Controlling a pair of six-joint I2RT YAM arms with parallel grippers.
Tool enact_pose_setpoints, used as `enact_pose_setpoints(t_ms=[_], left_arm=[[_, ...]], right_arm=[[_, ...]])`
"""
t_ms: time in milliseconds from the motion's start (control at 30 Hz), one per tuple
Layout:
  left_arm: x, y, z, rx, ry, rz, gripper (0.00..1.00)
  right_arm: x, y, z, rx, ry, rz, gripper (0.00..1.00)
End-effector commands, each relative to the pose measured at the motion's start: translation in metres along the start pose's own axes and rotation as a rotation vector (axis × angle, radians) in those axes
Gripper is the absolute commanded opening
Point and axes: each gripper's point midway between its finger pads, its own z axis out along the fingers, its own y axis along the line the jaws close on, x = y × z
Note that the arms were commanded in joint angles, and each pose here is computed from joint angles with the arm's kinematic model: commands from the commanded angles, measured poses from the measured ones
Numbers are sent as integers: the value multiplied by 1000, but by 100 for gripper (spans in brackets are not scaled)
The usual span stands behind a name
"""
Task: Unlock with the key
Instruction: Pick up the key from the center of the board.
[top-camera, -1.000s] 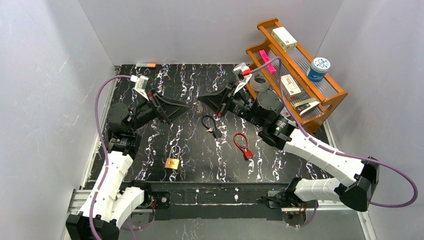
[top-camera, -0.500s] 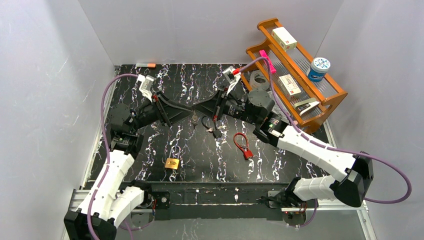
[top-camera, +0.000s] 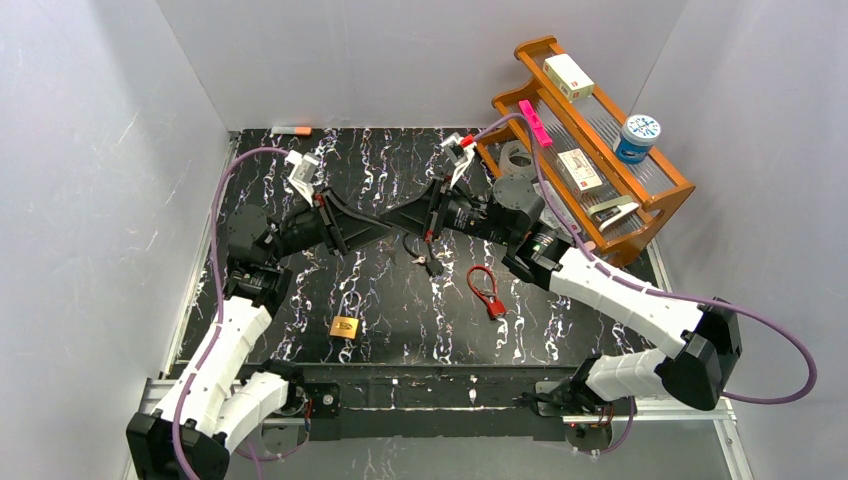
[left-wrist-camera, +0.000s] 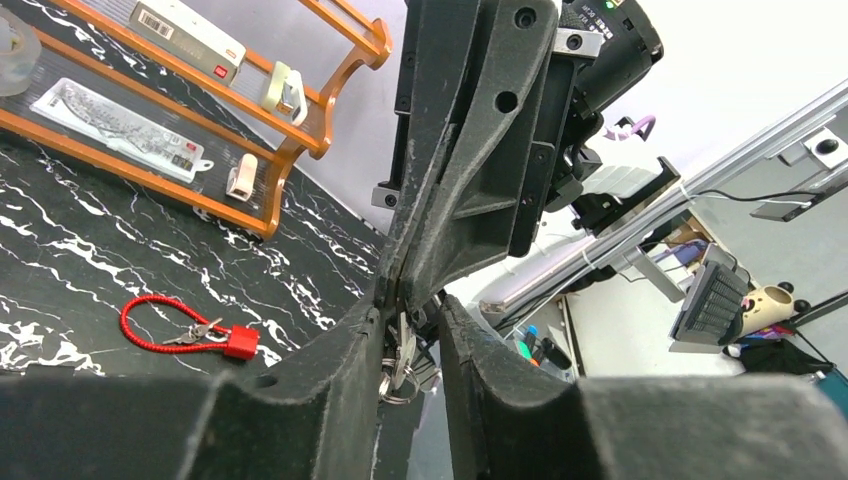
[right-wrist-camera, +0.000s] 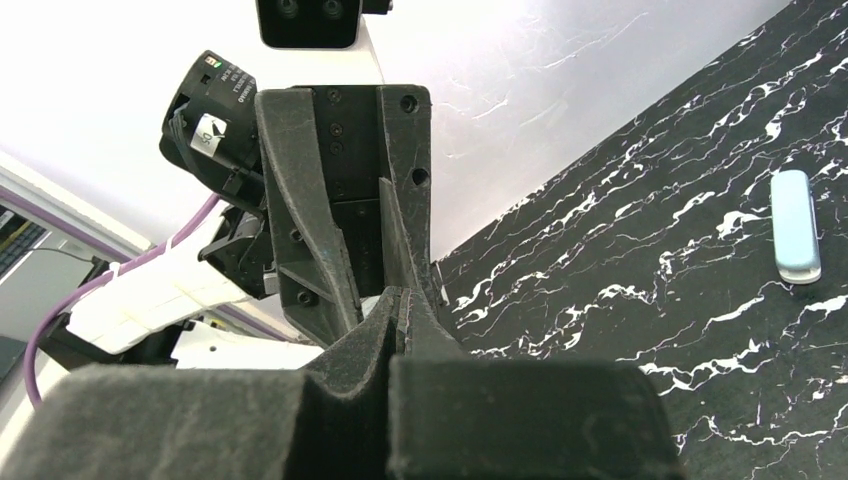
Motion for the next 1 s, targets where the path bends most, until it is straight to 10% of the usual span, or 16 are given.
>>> enact_pose_setpoints(t_ms=[0, 267, 367, 500, 600, 800, 967], left_arm=[[-1, -9, 1, 35, 8, 47, 21], [-1, -10, 1, 39, 11, 52, 0], [-10, -10, 2, 21, -28, 55, 0], [-22, -7, 4, -13, -86, 39, 0], [-29, -4, 6, -31, -118, 28, 0], [-40, -11, 7, -27, -155, 17, 0], [-45, -26, 4, -3, -169, 28, 0]], right_arm=[[-19, 17, -1, -66, -62, -20, 1], [-22, 15, -4, -46, -77, -14, 6], [-26, 4, -12, 23, -123, -20, 65], [-28, -3, -25, 68, -172, -34, 86], [-21, 5, -23, 26, -119, -21, 84], [-14, 26, -20, -116, -96, -19, 38], [-18, 27, -18, -120, -116, -17, 39]])
